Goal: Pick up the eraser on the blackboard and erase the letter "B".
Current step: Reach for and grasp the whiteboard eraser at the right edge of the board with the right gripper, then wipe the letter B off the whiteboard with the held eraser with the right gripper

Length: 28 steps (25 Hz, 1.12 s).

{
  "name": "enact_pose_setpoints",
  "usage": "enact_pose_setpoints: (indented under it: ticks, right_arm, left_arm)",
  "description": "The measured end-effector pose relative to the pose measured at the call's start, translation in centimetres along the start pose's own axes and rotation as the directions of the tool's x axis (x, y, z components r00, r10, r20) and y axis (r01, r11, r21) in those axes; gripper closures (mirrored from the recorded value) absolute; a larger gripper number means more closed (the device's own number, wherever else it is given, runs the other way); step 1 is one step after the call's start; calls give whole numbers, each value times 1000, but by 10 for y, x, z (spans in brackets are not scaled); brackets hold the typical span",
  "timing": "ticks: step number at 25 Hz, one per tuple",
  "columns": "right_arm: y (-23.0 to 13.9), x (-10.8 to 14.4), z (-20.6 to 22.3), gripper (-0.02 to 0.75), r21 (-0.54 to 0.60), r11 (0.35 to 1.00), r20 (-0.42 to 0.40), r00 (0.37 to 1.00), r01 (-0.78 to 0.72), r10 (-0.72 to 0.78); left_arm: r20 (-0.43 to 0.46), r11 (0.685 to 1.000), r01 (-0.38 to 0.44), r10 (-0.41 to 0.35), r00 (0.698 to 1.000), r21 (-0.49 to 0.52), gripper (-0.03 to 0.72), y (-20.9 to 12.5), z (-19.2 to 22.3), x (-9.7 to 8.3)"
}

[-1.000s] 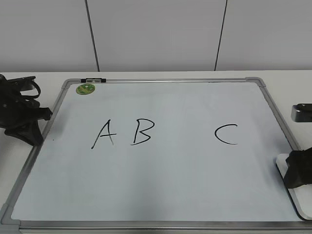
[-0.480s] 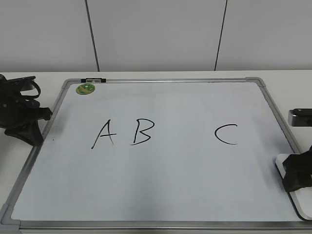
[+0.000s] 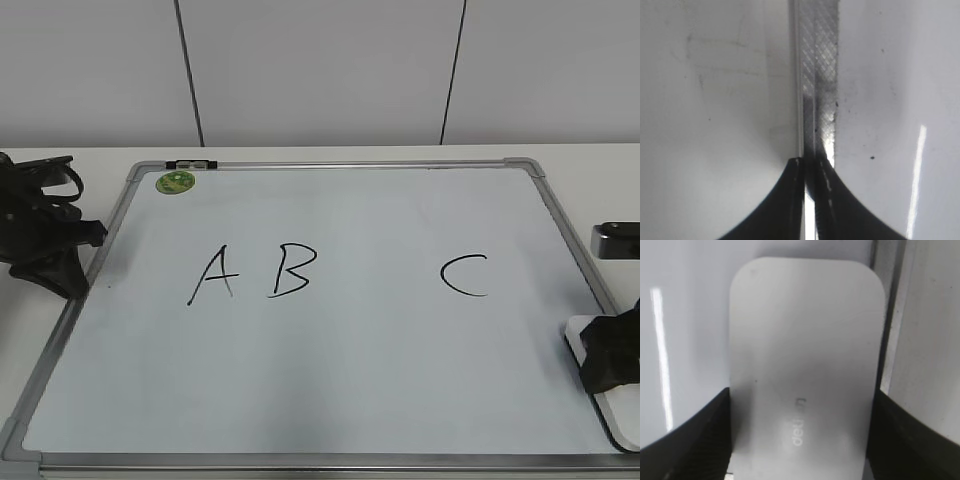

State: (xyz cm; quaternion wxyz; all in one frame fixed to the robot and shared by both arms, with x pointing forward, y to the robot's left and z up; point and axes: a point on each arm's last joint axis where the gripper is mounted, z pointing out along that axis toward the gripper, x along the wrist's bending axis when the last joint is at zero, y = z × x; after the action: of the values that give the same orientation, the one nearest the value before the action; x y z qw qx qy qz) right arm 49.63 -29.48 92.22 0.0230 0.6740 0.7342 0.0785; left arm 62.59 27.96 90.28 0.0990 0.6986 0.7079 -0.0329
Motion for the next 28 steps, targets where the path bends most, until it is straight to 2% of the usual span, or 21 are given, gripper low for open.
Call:
enact_pose_setpoints:
  ticks: [5,11,18,28]
  right_arm:
    - [-1,1,-9,194,-20,1000,0,1000,3,-3]
    - [-3,4,-32,194,-99,995,1,1000,5,-4]
    - [-1,10,-55,194,-114,993,-46,999,-9,3]
    - [25,23,-92,194,-143,990,-117,992,17,-34]
  left_arm:
    - [0,1000,0,0,1000,0,678,0,0,0]
    - [0,1000,0,0,1000,0,678,0,0,0]
    - [0,1000,0,0,1000,0,678,0,0,0]
    - [0,1000,0,0,1000,0,678,0,0,0]
